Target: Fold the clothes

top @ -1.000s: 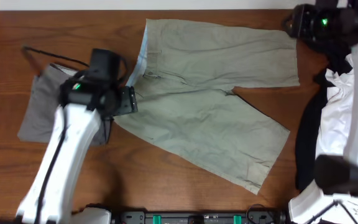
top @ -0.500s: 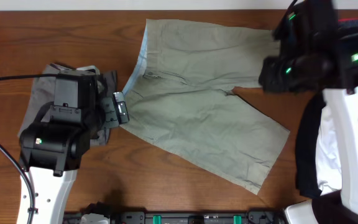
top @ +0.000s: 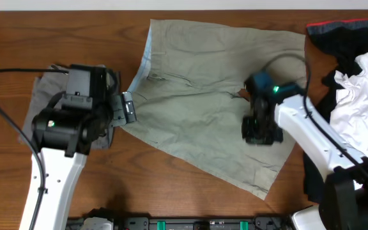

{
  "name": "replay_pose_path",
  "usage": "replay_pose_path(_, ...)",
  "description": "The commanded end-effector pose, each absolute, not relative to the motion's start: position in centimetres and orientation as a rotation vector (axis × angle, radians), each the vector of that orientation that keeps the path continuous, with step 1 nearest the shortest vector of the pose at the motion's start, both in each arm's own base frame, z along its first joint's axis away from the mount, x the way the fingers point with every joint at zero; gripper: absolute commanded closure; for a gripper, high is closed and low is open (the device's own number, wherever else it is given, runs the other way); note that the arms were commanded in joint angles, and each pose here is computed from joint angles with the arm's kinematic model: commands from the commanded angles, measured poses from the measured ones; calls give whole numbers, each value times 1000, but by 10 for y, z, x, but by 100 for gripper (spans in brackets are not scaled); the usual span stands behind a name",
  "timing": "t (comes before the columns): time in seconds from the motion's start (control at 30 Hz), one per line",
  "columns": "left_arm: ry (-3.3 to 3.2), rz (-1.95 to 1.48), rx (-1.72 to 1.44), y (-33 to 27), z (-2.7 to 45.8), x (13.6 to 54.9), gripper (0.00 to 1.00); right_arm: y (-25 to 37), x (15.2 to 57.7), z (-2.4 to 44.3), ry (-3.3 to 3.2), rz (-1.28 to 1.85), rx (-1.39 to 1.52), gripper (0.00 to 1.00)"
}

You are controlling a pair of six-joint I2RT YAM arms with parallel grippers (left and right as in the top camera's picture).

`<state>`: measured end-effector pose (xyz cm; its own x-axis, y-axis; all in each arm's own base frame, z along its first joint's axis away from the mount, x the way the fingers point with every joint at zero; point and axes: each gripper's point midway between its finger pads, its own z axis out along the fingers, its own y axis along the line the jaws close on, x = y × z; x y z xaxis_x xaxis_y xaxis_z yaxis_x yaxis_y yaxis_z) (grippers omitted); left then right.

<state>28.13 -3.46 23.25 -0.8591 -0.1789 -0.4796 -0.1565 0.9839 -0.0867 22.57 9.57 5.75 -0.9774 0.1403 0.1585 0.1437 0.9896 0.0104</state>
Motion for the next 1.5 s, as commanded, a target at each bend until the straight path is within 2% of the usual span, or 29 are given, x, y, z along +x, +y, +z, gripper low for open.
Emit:
replay_pose_path(0.0,2639,-45,-235,-34,229,286,7,86,208,40,-2909,-15,-391,99)
replay_pose_path(0.3,2671,-34,-236,-35,220,291,7,38,168,-23,-2773,74,-858,99)
replay_pose_path(0.67,2672,-33,-236,-35,220,291,7,-44,146,-27,-2630,339,-1201,99)
replay_pose_path(0.87,2653,-41,-234,-36,222,295,7,-55,154,-27,-2688,332,-1134,99)
replay_pose_path(0.93,2642,-38,-202,-37,222,300,2,-54,166,-23,-2729,289,-1097,99)
replay_pose_path(1.07,2616,-44,-86,-45,216,326,2,-22,212,-2,-2945,-102,-807,97)
replay_pose_path(1.13,2596,-126,12,-61,209,346,18,-4,232,19,-3040,-310,-674,87)
replay_pose_path(1.17,2581,-162,55,-69,205,358,34,5,241,32,-3081,-413,-625,80)
replay_pose_path(1.23,2545,-215,75,-81,192,387,54,16,254,58,-3138,-560,-609,67)
replay_pose_path(1.33,2505,-330,113,-103,165,427,81,24,264,84,-3203,-678,-606,64)
replay_pose_path(1.4,2483,-413,143,-118,149,445,89,24,265,92,-3232,-689,-622,62)
replay_pose_path(1.47,2454,-479,171,-130,131,463,89,24,266,96,-3250,-694,-618,61)
